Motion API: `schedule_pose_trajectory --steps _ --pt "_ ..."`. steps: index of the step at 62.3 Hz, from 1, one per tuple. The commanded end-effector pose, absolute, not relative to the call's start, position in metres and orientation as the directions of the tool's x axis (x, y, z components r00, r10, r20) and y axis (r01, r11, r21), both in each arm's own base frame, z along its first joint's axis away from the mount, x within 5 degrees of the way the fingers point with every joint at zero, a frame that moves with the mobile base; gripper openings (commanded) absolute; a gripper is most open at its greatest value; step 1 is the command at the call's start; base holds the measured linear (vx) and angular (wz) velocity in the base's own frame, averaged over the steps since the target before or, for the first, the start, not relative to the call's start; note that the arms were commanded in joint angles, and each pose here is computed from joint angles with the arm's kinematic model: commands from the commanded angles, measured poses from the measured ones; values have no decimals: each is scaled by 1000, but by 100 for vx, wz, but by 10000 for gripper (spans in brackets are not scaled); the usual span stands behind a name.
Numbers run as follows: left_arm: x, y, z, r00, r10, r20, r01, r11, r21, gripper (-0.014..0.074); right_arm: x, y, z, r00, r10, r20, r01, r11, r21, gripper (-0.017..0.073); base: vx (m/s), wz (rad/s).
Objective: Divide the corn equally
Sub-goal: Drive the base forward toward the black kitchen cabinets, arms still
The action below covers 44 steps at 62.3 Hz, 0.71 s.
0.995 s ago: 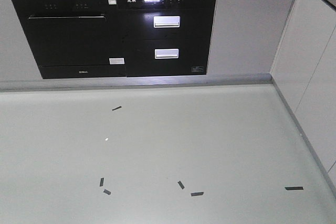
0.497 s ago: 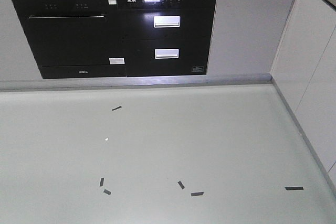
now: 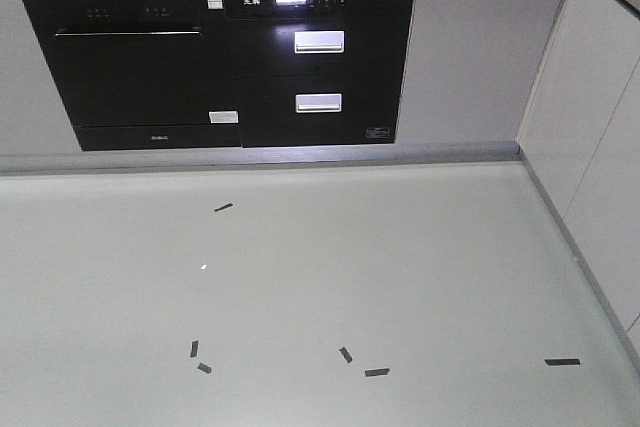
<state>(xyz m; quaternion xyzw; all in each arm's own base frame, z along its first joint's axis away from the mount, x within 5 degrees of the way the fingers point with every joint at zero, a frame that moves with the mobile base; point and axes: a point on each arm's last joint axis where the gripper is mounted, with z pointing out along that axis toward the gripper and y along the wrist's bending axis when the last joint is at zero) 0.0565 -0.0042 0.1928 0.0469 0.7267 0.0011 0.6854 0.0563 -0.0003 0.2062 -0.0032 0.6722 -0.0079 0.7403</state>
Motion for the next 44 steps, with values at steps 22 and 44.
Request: schedule_pose_trajectory --steps 22,44 --pt "56 -3 199 22 52 -998 52 997 54 -6 56 0 210 169 -28 -985 11 1000 -27 -4 4 0" --pt "56 -3 199 22 52 -998 52 997 54 -6 56 0 210 169 -28 -985 11 1000 -27 -4 7 -1"
